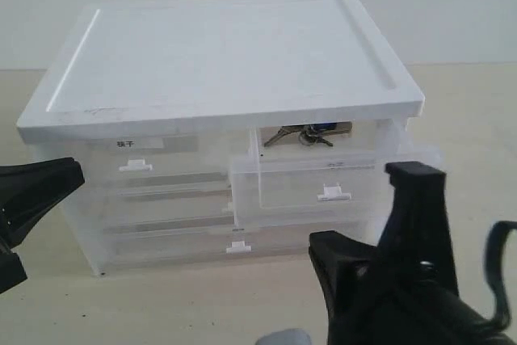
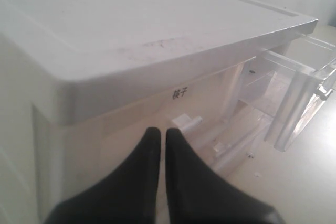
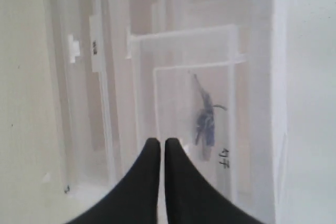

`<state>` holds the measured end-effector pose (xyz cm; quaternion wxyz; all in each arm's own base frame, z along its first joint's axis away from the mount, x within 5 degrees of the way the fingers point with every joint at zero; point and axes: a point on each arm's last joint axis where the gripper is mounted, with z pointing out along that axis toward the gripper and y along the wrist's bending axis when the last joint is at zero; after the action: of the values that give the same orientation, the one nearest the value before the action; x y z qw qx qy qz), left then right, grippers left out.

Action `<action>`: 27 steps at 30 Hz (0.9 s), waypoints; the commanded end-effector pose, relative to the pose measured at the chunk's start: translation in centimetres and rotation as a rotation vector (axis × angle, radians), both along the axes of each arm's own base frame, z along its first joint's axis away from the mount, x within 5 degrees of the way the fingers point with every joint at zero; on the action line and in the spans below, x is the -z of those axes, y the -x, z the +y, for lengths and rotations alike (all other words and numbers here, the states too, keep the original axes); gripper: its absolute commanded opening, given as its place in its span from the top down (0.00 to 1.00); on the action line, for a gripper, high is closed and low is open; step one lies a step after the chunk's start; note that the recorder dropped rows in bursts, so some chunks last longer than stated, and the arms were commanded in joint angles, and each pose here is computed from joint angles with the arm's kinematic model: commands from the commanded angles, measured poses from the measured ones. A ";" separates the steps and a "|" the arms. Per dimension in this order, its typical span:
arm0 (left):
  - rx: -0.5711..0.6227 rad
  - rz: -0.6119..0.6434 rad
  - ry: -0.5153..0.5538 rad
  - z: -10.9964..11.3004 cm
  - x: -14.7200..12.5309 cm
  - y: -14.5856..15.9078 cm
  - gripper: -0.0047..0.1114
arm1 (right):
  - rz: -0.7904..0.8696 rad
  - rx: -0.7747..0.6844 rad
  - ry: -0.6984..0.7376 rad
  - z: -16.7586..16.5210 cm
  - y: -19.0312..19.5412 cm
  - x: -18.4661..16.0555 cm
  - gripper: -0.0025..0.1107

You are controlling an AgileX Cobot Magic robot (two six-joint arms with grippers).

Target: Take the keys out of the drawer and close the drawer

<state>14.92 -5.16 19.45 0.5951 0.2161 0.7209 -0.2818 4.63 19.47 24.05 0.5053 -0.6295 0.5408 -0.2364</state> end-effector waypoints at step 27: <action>-0.001 0.009 -0.012 0.0 0.2 0.1 0.92 | 0.698 0.327 -0.133 -2.8 -6.6 -11.0 0.56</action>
<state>14.92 -5.16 19.45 0.5951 0.2161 0.7209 -0.2818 9.21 15.80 35.97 0.3012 -0.5355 0.7885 -0.0281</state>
